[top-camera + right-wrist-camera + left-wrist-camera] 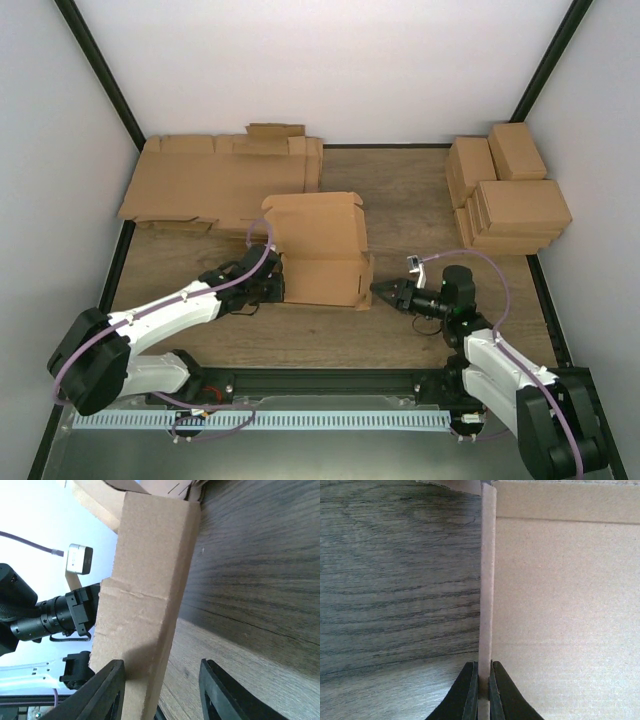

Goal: Fold the paper box

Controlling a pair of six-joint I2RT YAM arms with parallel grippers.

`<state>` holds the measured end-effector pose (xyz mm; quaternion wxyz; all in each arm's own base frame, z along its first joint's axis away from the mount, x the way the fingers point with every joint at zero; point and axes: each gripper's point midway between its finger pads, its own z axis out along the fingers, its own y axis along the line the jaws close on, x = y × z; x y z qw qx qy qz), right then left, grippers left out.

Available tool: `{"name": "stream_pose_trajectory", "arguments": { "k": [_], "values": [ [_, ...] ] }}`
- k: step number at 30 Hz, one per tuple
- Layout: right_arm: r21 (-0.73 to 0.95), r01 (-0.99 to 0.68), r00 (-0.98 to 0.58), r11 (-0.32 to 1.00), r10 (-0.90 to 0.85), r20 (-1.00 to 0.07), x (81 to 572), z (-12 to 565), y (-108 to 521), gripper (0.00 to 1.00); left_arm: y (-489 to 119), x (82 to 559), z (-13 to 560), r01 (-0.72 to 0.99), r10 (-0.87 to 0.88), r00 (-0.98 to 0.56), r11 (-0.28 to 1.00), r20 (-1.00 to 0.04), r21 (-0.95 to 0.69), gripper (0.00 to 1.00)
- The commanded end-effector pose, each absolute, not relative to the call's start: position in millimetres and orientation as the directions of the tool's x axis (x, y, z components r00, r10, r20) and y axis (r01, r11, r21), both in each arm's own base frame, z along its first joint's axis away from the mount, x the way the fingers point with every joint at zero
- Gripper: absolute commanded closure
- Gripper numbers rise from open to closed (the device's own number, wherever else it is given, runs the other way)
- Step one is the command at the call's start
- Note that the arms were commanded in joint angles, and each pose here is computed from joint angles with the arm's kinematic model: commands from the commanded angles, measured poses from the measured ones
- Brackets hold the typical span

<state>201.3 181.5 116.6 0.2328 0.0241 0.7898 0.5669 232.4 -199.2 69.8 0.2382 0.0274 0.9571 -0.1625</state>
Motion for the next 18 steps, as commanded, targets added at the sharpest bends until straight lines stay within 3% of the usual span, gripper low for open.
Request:
{"name": "stream_pose_trajectory", "arguments": {
  "k": [1,18],
  "values": [
    [0.897,-0.3,-0.874,0.326,0.284,-0.395,201.8,132.0,183.9,0.59,-210.2,234.5,76.0,0.164,-0.023,-0.879,0.923,-0.477,-0.347,0.96],
    [0.881,-0.369,-0.864,0.295,0.241,-0.442,196.3,143.3,188.5,0.7,-216.7,234.3,73.0,0.174,-0.016,-0.886,0.914,-0.463,-0.365,0.96]
  ]
}}
